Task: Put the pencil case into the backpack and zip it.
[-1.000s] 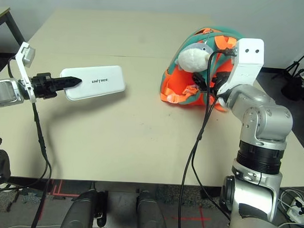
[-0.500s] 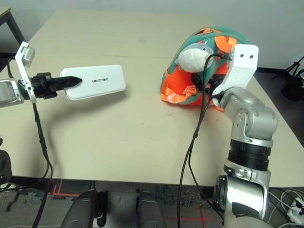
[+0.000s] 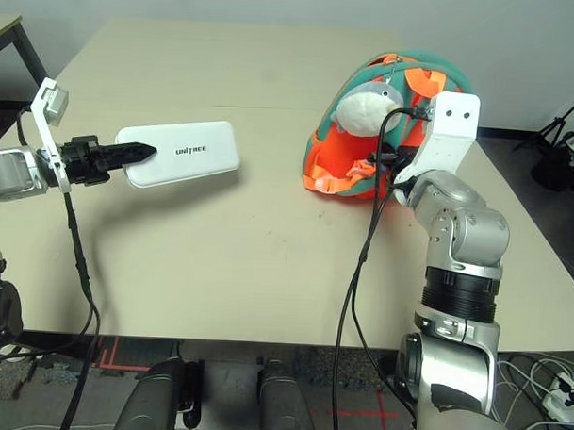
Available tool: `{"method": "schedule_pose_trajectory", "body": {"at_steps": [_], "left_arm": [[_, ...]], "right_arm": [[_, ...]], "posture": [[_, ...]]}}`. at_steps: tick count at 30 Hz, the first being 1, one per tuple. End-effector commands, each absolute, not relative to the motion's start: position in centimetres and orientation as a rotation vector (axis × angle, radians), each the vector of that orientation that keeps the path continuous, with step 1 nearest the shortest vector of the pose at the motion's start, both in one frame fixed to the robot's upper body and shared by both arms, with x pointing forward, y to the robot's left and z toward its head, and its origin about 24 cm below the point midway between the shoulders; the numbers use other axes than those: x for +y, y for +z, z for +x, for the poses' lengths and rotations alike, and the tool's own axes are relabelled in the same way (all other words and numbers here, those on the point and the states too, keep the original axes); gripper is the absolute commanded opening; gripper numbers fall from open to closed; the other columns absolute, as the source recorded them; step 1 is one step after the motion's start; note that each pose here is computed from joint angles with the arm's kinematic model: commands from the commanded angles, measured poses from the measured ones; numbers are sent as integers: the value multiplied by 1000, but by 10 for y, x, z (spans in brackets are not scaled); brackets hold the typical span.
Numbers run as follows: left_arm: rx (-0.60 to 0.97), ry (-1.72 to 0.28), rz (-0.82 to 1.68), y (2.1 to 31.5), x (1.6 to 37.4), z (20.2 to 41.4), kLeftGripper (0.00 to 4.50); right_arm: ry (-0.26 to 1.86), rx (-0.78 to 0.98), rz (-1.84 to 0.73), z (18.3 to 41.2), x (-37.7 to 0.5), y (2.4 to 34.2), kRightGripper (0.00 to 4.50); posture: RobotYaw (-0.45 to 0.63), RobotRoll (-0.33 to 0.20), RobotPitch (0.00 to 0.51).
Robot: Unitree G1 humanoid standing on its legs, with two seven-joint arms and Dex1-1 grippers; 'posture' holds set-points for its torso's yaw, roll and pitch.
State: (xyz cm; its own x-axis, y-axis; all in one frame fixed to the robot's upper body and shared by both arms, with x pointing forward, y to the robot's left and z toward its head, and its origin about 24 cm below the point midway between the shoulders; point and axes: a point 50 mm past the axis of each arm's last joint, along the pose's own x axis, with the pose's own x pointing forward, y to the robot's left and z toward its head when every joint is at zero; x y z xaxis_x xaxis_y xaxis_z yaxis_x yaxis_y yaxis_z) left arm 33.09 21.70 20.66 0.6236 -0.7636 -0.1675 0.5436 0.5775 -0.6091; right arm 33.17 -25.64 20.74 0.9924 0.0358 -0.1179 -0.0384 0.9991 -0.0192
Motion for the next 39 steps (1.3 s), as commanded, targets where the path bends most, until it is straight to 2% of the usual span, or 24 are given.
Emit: {"method": "schedule_pose_trajectory", "body": {"at_steps": [1,12,19,25,30,34,39], "left_arm": [[419,-821,-534,214,214,333,1411],[458,-859,-538,206,204,337,1411],[480,-893,-542,203,195,346,1411],[493,-913,-540,200,190,354,1411],[501,-921,-534,196,191,358,1411],[503,-922,-529,194,192,361,1411],[507,-934,-530,193,189,364,1411]], "right_arm": [[81,90,7,323,-250,218,168],[261,170,-50,243,-215,238,168],[340,88,-82,219,-202,242,168],[475,87,-125,195,-193,234,168],[572,180,-196,165,-205,230,168],[594,274,-165,141,-206,245,168],[571,340,-144,132,-201,250,168]], "posture": [[-56,0,94],[-152,0,119],[-227,0,133],[-275,0,140],[-313,0,144],[-345,0,145],[-364,0,144]]}}
